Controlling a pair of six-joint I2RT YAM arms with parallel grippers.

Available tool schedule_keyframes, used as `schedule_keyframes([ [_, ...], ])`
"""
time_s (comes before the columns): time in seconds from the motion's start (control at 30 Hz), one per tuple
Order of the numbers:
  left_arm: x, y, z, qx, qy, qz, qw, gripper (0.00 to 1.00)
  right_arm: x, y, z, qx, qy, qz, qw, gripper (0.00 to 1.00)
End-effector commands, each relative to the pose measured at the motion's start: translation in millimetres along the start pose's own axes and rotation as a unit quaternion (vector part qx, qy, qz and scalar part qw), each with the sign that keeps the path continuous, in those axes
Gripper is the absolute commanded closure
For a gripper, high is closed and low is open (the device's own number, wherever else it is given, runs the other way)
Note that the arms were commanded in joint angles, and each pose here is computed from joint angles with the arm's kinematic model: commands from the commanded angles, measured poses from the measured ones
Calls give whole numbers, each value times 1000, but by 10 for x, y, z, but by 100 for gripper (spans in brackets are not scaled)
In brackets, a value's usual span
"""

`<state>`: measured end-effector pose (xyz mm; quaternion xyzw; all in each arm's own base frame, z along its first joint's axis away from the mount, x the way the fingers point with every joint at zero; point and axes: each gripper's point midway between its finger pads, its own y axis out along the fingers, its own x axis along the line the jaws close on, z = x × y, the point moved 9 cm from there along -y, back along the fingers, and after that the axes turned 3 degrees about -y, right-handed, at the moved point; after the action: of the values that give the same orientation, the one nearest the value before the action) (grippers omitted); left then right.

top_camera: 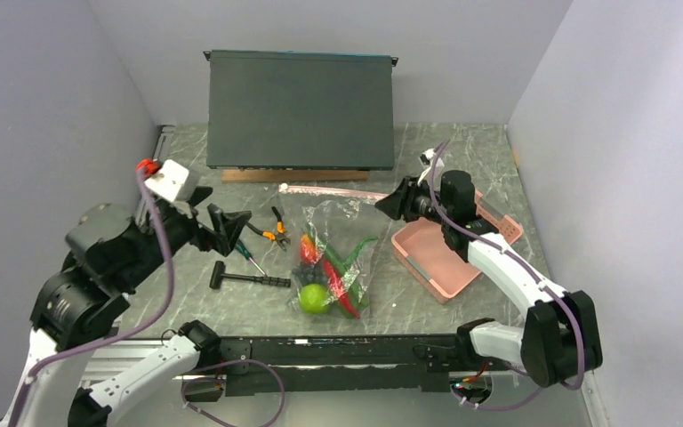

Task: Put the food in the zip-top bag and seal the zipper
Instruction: Place the zipper food storage bag at the center of the board, then reset both arms

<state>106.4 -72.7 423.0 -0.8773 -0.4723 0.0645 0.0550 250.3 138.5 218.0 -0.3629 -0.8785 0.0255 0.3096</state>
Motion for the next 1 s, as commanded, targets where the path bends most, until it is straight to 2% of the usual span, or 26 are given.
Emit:
schedule_keyframes([
  [0.0, -20, -212, -120, -71, -70, -13, 995, 5, -126, 39, -231, 1, -2, 118, 993, 52],
  [0.07, -8, -321, -124, -94, -79, -19, 992, 3, -164, 6, -237, 24, -5, 154, 988, 41],
  [0.2, 35, -520, -176, -131, -84, -38, 987, 1, -79, -151, -338, 24, -34, 180, 983, 29],
  [0.4, 53, -660, -294, -161, -83, -46, 982, 0, 164, -473, -519, 2, -60, 197, 979, 25],
  [0.5, 54, -721, -378, -177, -82, -46, 980, 0, 318, -702, -685, -34, -70, 218, 973, 20],
  [0.57, 63, -808, -459, -196, -83, -50, 976, 0, 454, -903, -841, -72, -74, 237, 966, 2],
  [0.77, 111, -1168, -691, -283, -74, -64, 954, 0, 793, -1463, -1270, -181, -65, 303, 934, 0],
  [0.97, 166, -1424, -744, -351, -70, -83, 930, 0, 1061, -1912, -1453, -263, -97, 307, 910, 0],
])
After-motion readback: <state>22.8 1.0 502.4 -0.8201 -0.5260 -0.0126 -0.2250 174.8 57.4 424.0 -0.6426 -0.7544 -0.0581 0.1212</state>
